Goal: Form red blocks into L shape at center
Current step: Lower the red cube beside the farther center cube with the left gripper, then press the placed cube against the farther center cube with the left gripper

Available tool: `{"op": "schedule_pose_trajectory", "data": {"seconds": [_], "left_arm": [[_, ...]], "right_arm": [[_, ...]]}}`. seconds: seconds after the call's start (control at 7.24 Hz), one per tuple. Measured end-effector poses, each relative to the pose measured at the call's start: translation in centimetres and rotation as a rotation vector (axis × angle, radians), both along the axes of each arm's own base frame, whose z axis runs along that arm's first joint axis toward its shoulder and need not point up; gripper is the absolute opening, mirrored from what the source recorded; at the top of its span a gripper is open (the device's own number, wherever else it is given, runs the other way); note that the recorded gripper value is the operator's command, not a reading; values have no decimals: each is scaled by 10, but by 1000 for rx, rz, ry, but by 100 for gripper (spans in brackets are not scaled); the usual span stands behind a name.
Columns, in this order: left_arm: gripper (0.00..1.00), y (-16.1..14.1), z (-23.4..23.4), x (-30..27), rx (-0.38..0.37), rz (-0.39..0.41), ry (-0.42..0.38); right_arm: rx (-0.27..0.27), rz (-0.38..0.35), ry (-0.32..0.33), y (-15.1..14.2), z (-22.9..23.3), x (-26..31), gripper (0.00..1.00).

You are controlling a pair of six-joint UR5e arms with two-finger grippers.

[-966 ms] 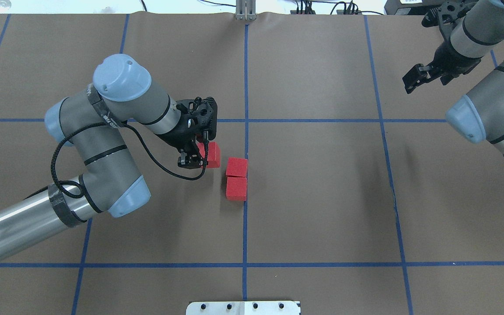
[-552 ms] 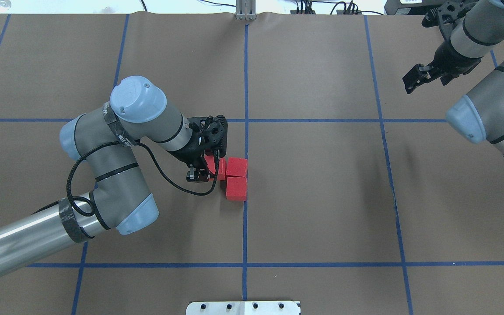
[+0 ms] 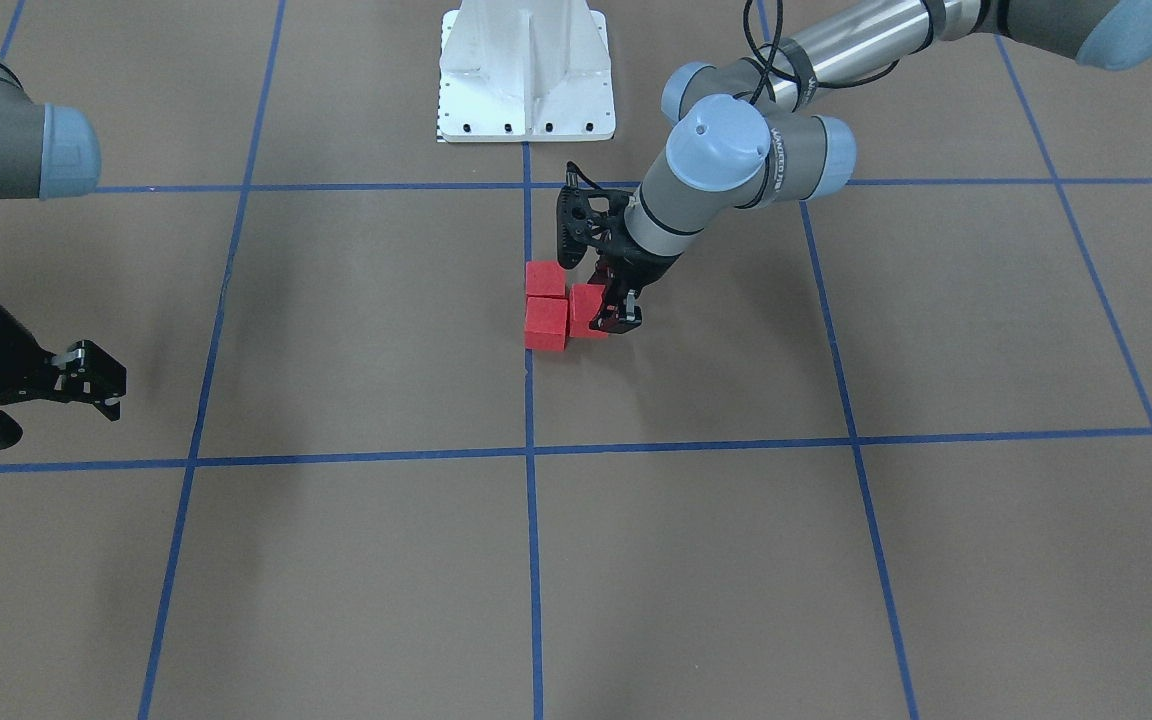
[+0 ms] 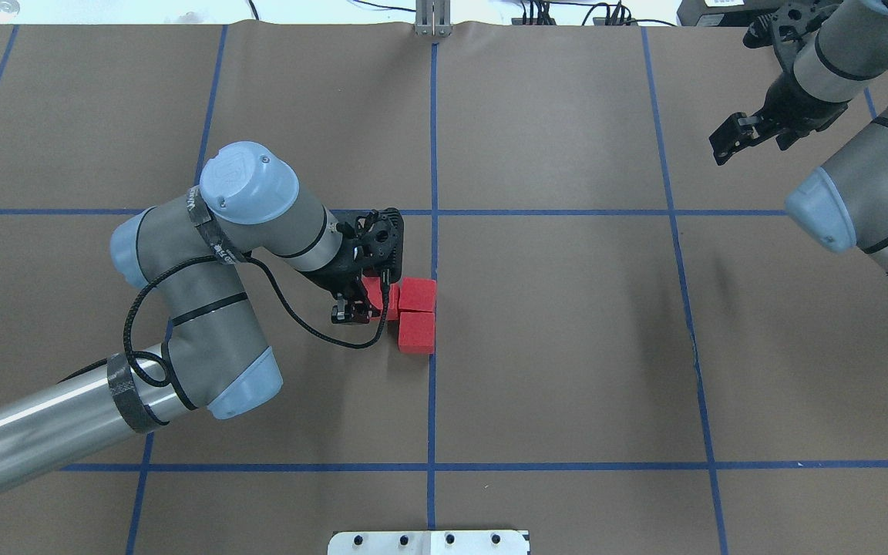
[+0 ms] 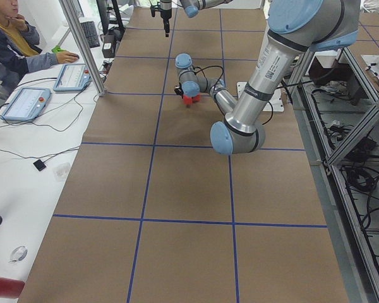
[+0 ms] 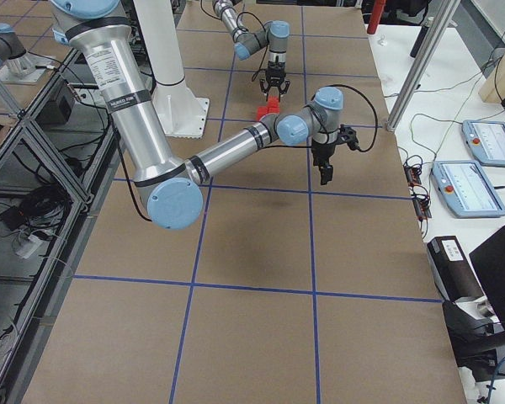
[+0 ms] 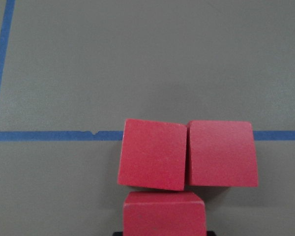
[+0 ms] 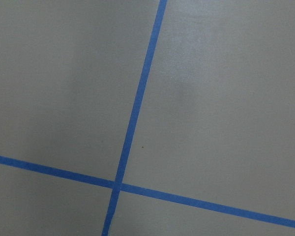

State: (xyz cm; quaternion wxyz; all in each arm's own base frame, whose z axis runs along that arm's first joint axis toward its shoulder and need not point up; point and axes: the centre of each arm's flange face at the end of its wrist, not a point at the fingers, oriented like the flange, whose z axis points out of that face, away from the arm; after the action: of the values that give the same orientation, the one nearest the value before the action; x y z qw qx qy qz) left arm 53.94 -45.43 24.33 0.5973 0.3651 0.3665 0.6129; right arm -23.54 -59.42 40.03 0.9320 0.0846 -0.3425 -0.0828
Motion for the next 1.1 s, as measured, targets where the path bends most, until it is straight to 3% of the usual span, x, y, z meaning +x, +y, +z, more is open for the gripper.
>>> {"op": "schedule_pose_trajectory", "data": {"seconds": [1.1], "left_arm": [[0,4,3,7,10,-9,-12]], "right_arm": [[-2,0,1,-2,0,-1,99]]}}
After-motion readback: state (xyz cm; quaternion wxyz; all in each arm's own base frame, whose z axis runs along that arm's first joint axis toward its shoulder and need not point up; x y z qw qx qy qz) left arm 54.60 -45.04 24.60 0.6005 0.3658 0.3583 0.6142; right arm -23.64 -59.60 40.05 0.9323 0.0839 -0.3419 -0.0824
